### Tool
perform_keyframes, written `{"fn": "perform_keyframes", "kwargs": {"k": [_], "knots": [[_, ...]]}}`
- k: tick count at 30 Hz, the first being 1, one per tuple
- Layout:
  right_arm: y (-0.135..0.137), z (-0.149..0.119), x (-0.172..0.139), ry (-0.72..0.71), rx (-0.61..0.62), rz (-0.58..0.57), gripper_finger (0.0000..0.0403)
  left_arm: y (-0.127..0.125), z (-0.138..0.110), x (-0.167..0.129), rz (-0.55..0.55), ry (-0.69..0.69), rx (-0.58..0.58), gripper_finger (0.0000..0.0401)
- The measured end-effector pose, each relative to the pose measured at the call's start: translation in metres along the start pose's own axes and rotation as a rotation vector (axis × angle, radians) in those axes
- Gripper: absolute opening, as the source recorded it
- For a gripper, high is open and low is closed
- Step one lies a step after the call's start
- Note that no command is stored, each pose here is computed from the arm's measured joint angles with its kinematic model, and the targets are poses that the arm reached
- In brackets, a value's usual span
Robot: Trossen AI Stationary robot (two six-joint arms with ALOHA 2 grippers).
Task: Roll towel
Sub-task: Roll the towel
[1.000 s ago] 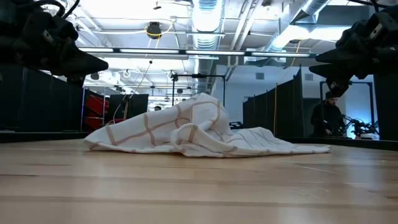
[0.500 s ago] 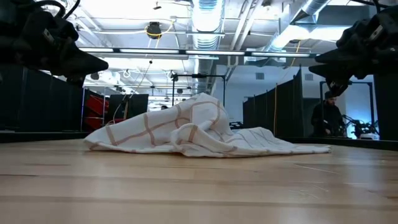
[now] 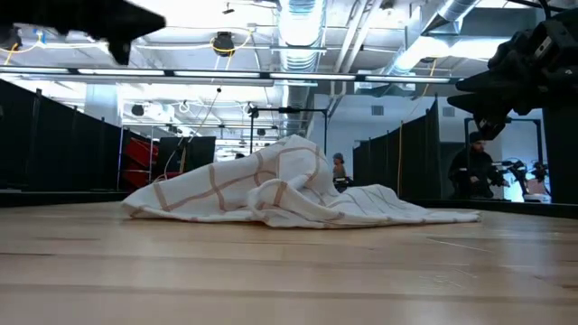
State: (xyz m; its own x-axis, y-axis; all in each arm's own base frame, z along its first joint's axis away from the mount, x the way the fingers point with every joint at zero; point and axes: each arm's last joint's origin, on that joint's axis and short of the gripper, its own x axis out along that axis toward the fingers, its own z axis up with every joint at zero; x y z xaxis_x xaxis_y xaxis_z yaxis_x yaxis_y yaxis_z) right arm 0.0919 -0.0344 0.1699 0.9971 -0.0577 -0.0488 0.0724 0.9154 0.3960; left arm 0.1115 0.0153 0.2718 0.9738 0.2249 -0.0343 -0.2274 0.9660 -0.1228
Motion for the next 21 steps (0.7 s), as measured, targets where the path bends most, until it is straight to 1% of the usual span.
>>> {"fn": "perform_keyframes", "kwargs": {"k": [2,4,5,7,8,10,13,15,18,21], "knots": [[0.000,0.000,0.000,-0.005,0.020,0.002,0.0123,-0.006,0.028,0.020,0.032,0.110,0.048,0.0012],[0.000,0.001,0.000,-0.008,0.035,0.003,0.0123,-0.013,0.056,0.050,0.045,0.206,0.072,0.0025],[0.000,0.001,0.000,-0.008,0.038,0.003,0.0123,-0.016,0.065,0.066,0.052,0.266,0.081,0.0032],[0.000,0.000,0.000,-0.005,0.040,0.003,0.0123,-0.022,0.077,0.101,0.052,0.387,0.093,0.0048],[0.000,0.000,0.000,-0.003,0.042,0.002,0.0123,-0.025,0.079,0.118,0.041,0.457,0.097,0.0057],[0.000,0.000,0.000,0.001,0.055,0.001,0.0123,-0.032,0.082,0.149,-0.008,0.586,0.093,0.0075],[0.000,0.000,0.000,0.006,0.116,-0.002,0.0123,-0.049,0.077,0.187,-0.094,0.786,0.092,0.0099],[0.000,-0.001,0.000,0.014,0.155,-0.004,0.0123,-0.067,0.062,0.209,-0.153,0.928,0.126,0.0110],[0.000,-0.001,0.000,0.024,0.132,0.012,0.0123,-0.099,0.037,0.232,-0.230,1.098,0.211,0.0117],[0.001,-0.001,0.000,0.027,0.110,0.017,0.0123,-0.125,0.010,0.245,-0.296,1.212,0.298,0.0115]]}}
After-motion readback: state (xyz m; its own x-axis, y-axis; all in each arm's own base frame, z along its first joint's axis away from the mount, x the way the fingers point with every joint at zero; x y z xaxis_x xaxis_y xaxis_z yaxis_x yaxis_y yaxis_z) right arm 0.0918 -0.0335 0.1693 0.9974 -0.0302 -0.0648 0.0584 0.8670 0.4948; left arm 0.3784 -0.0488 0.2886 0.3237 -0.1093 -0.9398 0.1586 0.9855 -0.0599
